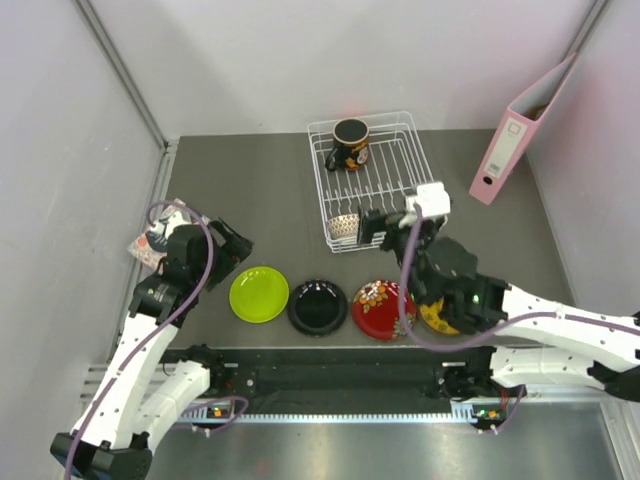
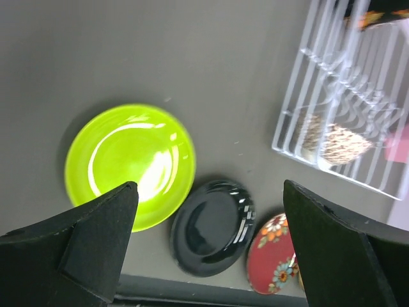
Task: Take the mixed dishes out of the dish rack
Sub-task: Pick up the bowl from the dish rack.
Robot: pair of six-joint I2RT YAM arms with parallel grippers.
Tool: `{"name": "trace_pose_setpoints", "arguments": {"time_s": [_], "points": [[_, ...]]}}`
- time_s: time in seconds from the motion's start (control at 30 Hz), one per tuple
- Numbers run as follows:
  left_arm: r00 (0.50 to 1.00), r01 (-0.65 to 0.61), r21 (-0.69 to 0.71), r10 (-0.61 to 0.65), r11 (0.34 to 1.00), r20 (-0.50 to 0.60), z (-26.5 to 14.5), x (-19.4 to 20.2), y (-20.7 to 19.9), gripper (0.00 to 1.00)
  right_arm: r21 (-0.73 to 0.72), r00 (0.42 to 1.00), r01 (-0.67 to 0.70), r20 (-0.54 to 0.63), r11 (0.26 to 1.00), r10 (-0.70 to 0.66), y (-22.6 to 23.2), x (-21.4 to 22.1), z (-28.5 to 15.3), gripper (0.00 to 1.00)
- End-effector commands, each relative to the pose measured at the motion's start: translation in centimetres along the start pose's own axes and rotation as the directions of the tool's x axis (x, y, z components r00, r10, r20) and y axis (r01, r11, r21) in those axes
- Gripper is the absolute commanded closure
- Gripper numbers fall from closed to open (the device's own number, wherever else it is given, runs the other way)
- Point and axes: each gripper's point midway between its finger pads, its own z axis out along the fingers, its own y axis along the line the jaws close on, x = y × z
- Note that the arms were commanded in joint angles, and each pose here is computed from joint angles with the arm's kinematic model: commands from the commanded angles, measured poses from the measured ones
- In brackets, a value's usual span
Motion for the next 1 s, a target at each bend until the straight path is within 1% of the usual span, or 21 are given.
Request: {"name": "trace_pose_setpoints", "arguments": {"time_s": [0.0, 0.03, 0.07, 0.1, 0.13, 0.2, 0.23, 0.27, 0.3, 0.33, 0.4, 0.43, 0.57, 0.63, 0.7, 0.73, 0.77, 0.87, 0.9, 0.93, 0.97], "points": [[0.994, -0.109, 0.116, 0.111, 0.987, -0.011, -0.2, -0.8, -3.3, 0.01, 0.004, 0.983, -0.096, -0.155, 0.995, 0.095, -1.0, 2.6, 4.6, 0.01], [0.993, -0.118, 0.145, 0.119, 0.982, -0.004, 0.3, -1.1, -4.2, 0.01, -0.004, 0.974, -0.104, -0.202, 0.995, 0.101, -0.6, 4.2, 5.8, 0.0], [0.992, -0.122, 0.168, 0.126, 0.978, -0.014, 0.6, -0.9, -4.8, 0.01, -0.007, 0.961, -0.155, -0.233, 0.988, 0.149, -1.1, 4.6, 7.1, 0.0], [0.99, -0.128, 0.204, 0.136, 0.971, -0.023, 0.7, -0.7, -5.6, 0.01, -0.005, 0.954, -0.169, -0.251, 0.986, 0.163, -1.3, 5.1, 7.8, 0.0], [0.988, -0.131, 0.224, 0.147, 0.966, -0.054, 1.2, -0.1, -6.2, 0.01, -0.034, 0.941, -0.186, -0.293, 0.982, 0.168, -0.5, 6.2, 8.8, 0.0], [0.983, -0.16, 0.28, 0.179, 0.947, -0.045, 1.5, 0.1, -8.2, 0.01, -0.009, 0.921, -0.236, -0.322, 0.972, 0.221, -1.4, 7.0, 10.5, 0.0], [0.978, -0.184, 0.261, 0.203, 0.948, -0.051, 2.4, 0.5, -8.4, 0.01, -0.005, 0.908, -0.257, -0.343, 0.966, 0.24, -1.4, 7.6, 11.5, 0.0], [0.976, -0.201, 0.265, 0.215, 0.943, -0.026, 2.4, 0.0, -9.3, 0.01, -0.004, 0.896, -0.293, -0.351, 0.956, 0.273, -1.8, 7.7, 12.4, 0.0], [0.969, -0.228, 0.285, 0.247, 0.931, -0.031, 2.3, 0.8, -10.3, 0.01, 0.005, 0.892, -0.301, -0.351, 0.954, 0.284, -2.0, 7.7, 13.0, 0.0], [0.961, -0.256, 0.263, 0.274, 0.93, -0.03, 3.2, 1.1, -10.6, 0.01, 0.014, 0.891, -0.302, -0.351, 0.953, 0.288, -2.0, 7.7, 14.0, 0.0], [0.952, -0.291, 0.293, 0.305, 0.911, -0.001, 3.0, 1.2, -12.7, 0.01, 0.02, 0.904, -0.273, -0.336, 0.962, 0.264, -2.3, 7.3, 15.1, 0.0], [0.946, -0.313, 0.273, 0.323, 0.91, 0.008, 3.9, 1.2, -13.0, 0.01, 0.034, 0.911, -0.261, -0.323, 0.965, 0.258, -2.4, 6.9, 16.1, 0.0], [0.93, -0.366, 0.269, 0.359, 0.891, 0.075, 5.1, -0.5, -16.0, 0.01, 0.047, 0.918, -0.236, -0.318, 0.971, 0.238, -2.3, 6.9, 17.3, 0.0], [0.918, -0.394, 0.276, 0.389, 0.877, 0.074, 6.5, -0.4, -17.3, 0.01, 0.077, 0.924, -0.228, -0.298, 0.971, 0.24, -2.9, 6.9, 17.6, 0.0], [0.911, -0.409, 0.314, 0.4, 0.857, 0.096, 6.9, -0.9, -19.3, 0.01, 0.091, 0.933, -0.216, -0.274, 0.972, 0.233, -3.4, 6.8, 18.0, 0.0], [0.899, -0.436, 0.325, 0.424, 0.839, 0.111, 8.0, -0.8, -20.2, 0.01, 0.096, 0.933, -0.212, -0.275, 0.973, 0.231, -3.6, 7.0, 18.3, 0.0], [0.892, -0.451, 0.347, 0.432, 0.822, 0.134, 8.1, -1.2, -21.4, 0.01, 0.11, 0.931, -0.217, -0.276, 0.97, 0.24, -4.0, 7.3, 18.5, 0.0], [0.861, -0.502, 0.382, 0.489, 0.776, 0.137, 9.8, -1.0, -23.8, 0.01, 0.126, 0.92, -0.232, -0.294, 0.964, 0.26, -4.5, 8.2, 18.8, 0.0], [0.841, -0.525, 0.415, 0.528, 0.743, 0.12, 10.2, -0.1, -24.3, 0.01, 0.129, 0.915, -0.236, -0.304, 0.963, 0.265, -4.5, 8.6, 18.8, 0.0], [0.83, -0.537, 0.409, 0.55, 0.738, 0.097, 11.4, 0.4, -24.6, 0.01, 0.137, 0.911, -0.233, -0.317, 0.963, 0.266, -4.9, 9.2, 18.5, 0.0], [0.818, -0.539, 0.439, 0.571, 0.719, 0.069, 11.7, 1.2, -24.8, 0.01, 0.141, 0.908, -0.231, -0.323, 0.963, 0.266, -5.1, 9.6, 18.4, 0.0]]}}
